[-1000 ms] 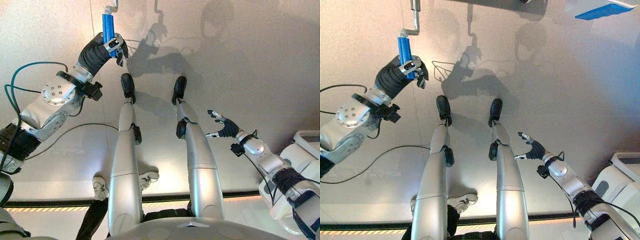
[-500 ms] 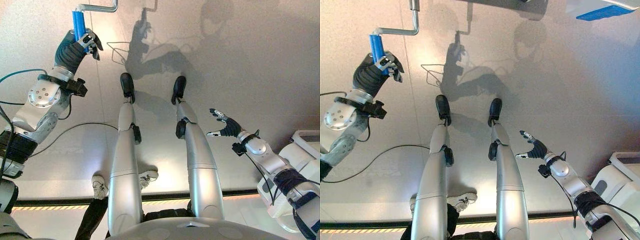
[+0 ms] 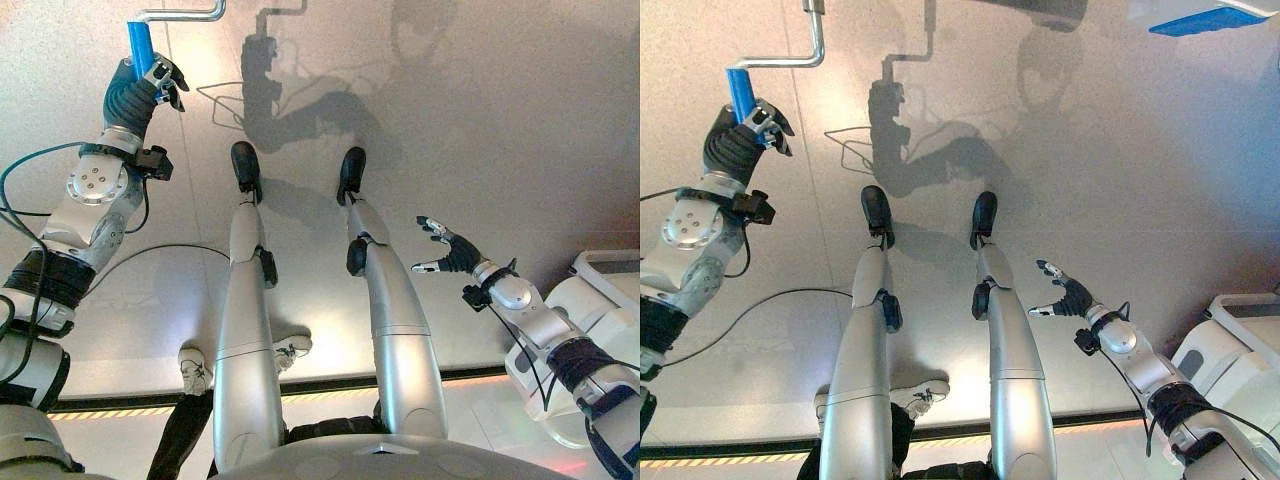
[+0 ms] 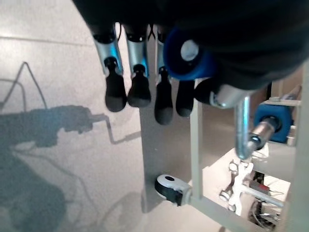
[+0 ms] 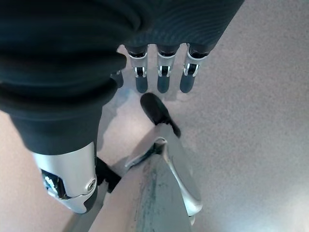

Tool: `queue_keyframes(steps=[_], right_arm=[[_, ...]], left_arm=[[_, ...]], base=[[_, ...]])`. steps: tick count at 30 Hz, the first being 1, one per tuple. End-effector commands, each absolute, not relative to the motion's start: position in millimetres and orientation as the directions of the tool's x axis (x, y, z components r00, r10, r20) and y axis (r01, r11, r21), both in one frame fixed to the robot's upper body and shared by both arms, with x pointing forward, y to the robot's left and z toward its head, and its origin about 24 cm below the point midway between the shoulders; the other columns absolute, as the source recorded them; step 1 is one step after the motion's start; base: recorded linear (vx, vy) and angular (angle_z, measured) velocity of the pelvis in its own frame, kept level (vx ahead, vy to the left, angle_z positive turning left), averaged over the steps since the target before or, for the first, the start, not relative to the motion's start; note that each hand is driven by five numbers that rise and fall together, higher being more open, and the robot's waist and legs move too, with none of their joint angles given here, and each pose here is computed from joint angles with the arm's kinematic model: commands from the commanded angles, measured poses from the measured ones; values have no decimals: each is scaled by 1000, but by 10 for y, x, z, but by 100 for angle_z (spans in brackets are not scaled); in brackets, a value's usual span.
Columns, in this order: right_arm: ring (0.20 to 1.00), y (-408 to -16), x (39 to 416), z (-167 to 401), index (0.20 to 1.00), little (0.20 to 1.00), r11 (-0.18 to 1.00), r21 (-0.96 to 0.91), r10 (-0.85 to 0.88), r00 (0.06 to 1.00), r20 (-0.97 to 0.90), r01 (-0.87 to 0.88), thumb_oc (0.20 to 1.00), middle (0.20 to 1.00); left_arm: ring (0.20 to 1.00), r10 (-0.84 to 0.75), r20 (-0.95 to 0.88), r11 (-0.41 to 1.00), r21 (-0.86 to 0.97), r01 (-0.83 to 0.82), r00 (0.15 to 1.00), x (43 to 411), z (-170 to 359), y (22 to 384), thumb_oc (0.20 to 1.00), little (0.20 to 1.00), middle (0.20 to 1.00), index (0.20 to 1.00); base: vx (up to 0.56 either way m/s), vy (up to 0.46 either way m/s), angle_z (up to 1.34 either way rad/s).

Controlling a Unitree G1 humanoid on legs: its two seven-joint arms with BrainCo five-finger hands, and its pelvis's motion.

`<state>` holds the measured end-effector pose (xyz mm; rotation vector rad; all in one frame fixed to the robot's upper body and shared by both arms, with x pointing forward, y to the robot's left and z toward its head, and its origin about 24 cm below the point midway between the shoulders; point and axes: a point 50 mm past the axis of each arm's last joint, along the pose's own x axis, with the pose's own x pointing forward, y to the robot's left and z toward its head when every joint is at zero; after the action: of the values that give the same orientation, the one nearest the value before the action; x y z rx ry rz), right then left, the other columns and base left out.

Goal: Raise the hospital bed

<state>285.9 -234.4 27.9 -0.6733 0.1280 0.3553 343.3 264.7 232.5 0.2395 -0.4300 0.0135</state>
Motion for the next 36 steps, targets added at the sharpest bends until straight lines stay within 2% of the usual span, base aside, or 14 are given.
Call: queue_keyframes(steps=[1,16,36], right_arm=[[1000,-2382,2677,125,1000,1000,697,-587,291,911,-293,-412,1000,1000],[1000,-2342,2728,143,1000,1000,691,-585,307,905,-295,-425,1000,1000],[1000,-2292,2807,179,1000,1000,679,-591,327,900,-288,-436,1000,1000]], left_arm=[[200,-109,517,961,273,-43,849,3458,2597,2441,200,200,200,200],[200,-57,478,961,264,-82,877,3755,2596,2288,200,200,200,200],[200,-144,476,942,335,-27,867,3962,2733,1802,200,200,200,200]], base=[[0,0,0],[1,-3,-1],[2,-4,-1]])
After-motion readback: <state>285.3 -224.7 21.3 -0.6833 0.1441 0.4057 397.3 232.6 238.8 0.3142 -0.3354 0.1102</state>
